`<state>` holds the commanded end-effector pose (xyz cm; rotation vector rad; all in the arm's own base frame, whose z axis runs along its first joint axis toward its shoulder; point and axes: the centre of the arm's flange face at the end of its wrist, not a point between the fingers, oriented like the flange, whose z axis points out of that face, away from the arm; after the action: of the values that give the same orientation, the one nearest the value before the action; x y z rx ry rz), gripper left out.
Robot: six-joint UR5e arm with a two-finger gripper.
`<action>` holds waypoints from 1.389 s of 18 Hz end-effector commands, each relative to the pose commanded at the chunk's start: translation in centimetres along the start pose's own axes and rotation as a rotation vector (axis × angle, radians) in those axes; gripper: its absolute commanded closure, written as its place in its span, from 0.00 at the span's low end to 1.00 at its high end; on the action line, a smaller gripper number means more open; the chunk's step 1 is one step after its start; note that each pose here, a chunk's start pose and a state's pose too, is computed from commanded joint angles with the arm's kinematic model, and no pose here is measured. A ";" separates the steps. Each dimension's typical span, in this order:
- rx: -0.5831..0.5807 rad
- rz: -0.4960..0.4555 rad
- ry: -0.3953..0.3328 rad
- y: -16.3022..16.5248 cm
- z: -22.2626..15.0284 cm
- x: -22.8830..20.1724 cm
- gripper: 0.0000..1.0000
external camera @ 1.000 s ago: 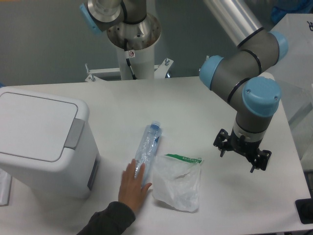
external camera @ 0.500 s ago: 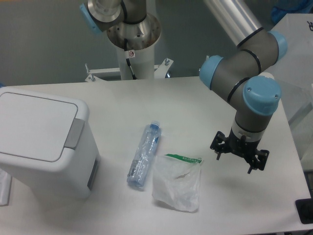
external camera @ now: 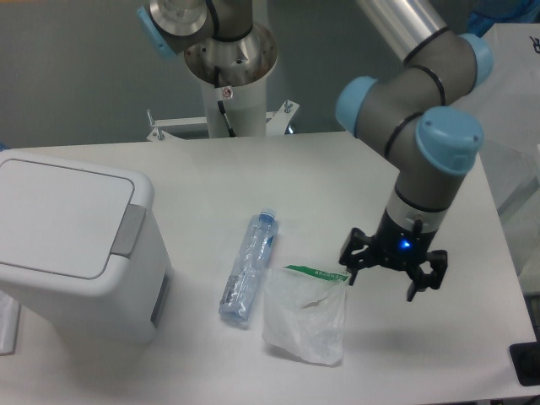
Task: Open the trash can
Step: 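Move the gripper over the table toward the white trash can lid, then lower the gripper onto the lid edge and push it open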
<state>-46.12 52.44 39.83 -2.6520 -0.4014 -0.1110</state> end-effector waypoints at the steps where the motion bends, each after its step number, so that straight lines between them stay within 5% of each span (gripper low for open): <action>1: 0.013 -0.004 0.014 -0.8 -0.4 2.2 0.00; 7: 0.059 -0.008 0.053 -2.3 -3.9 12.2 0.00; 14: 0.109 0.020 0.081 -1.0 -8.4 18.8 0.00; 25: 0.125 0.074 0.090 -0.4 -5.8 21.3 0.00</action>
<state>-25.96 55.77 48.27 -2.5241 -0.2717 -0.1756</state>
